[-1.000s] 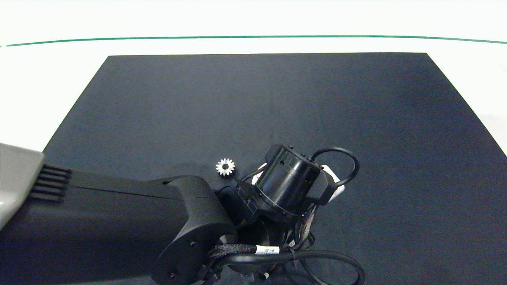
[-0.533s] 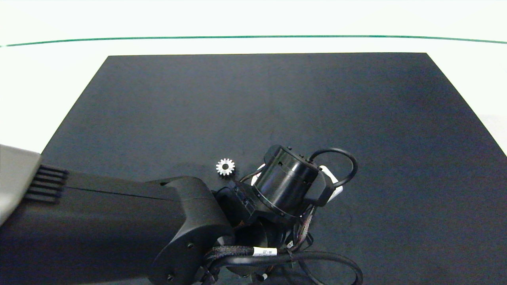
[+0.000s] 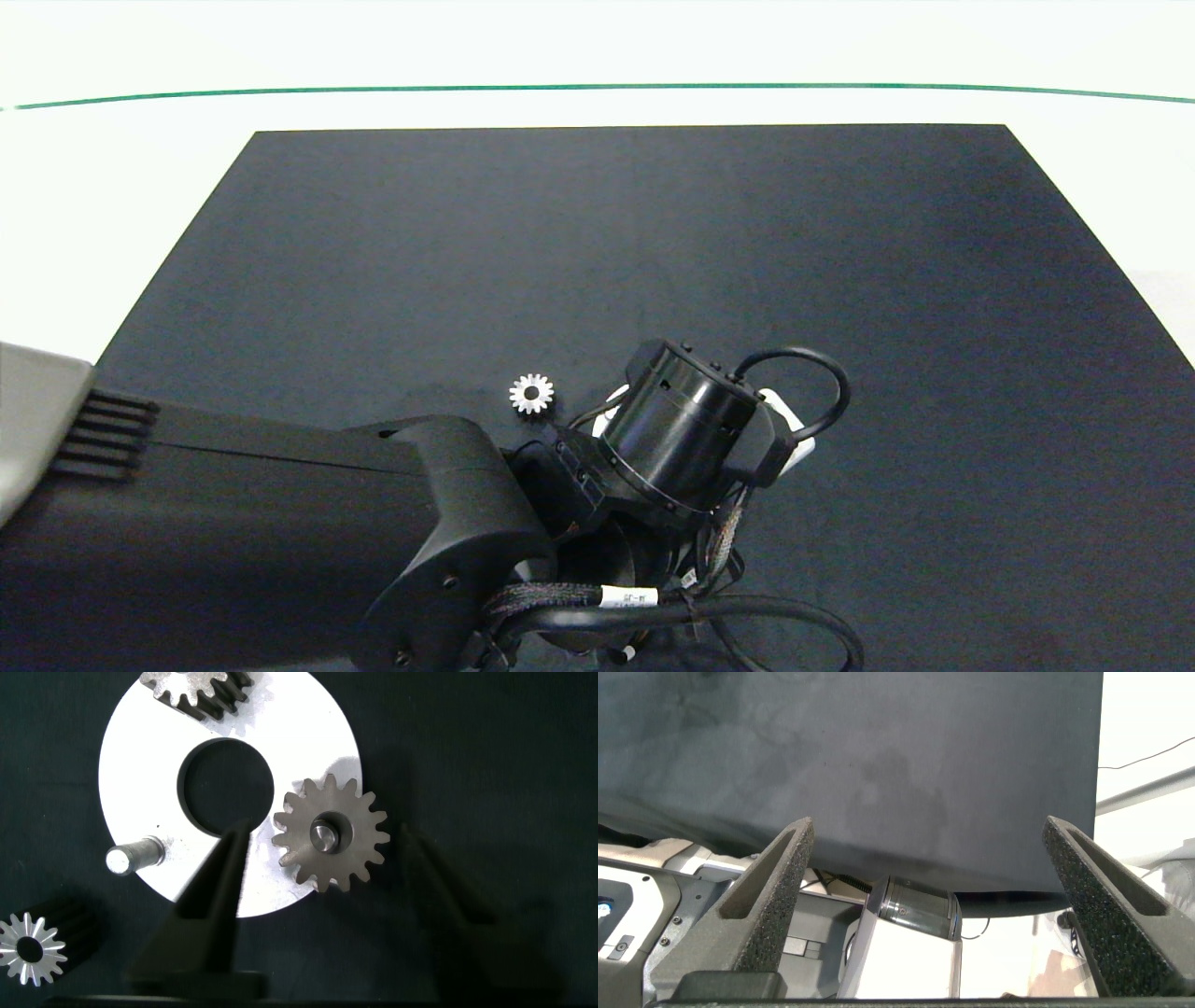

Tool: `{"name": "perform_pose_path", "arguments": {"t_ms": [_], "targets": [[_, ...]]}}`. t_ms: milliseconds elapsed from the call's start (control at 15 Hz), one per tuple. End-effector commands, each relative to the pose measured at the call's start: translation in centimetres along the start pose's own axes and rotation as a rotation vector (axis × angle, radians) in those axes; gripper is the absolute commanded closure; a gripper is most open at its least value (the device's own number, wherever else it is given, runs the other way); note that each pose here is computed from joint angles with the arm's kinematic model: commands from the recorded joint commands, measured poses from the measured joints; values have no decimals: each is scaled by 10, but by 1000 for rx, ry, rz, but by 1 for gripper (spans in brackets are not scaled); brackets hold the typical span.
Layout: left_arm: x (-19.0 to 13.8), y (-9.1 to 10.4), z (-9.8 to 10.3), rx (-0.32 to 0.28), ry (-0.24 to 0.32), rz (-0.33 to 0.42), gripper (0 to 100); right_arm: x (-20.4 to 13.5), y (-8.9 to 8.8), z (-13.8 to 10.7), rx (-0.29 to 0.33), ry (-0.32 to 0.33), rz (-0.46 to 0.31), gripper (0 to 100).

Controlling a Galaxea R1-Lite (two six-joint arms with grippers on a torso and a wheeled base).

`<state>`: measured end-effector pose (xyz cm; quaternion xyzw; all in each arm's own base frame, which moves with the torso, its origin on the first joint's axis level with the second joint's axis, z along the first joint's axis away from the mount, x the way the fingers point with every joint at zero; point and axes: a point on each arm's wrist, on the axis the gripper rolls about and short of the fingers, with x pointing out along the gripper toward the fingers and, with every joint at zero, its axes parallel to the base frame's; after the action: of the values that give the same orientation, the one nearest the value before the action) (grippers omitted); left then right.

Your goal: Install three planetary gears onto the carrier pins

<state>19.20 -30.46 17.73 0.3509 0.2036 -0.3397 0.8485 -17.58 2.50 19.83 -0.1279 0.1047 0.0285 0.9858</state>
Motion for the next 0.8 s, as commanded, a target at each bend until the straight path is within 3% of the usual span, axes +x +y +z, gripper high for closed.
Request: {"name": "perform_pose_path", "arguments": {"t_ms": [67,333,533,800], "targets": [[1,-1,-1,4,4,1,0,0,0,-1,0,16,6,0],[-8,3,9,-3,-35,8,0,-1,0,-1,0,14,5,0],[-25,21,28,-16,-94,39,0,-1,1,-1,2,14,5,0],[-36,32,26,10,-73,49,0,-5,1,-2,2,17,6,0]]}}
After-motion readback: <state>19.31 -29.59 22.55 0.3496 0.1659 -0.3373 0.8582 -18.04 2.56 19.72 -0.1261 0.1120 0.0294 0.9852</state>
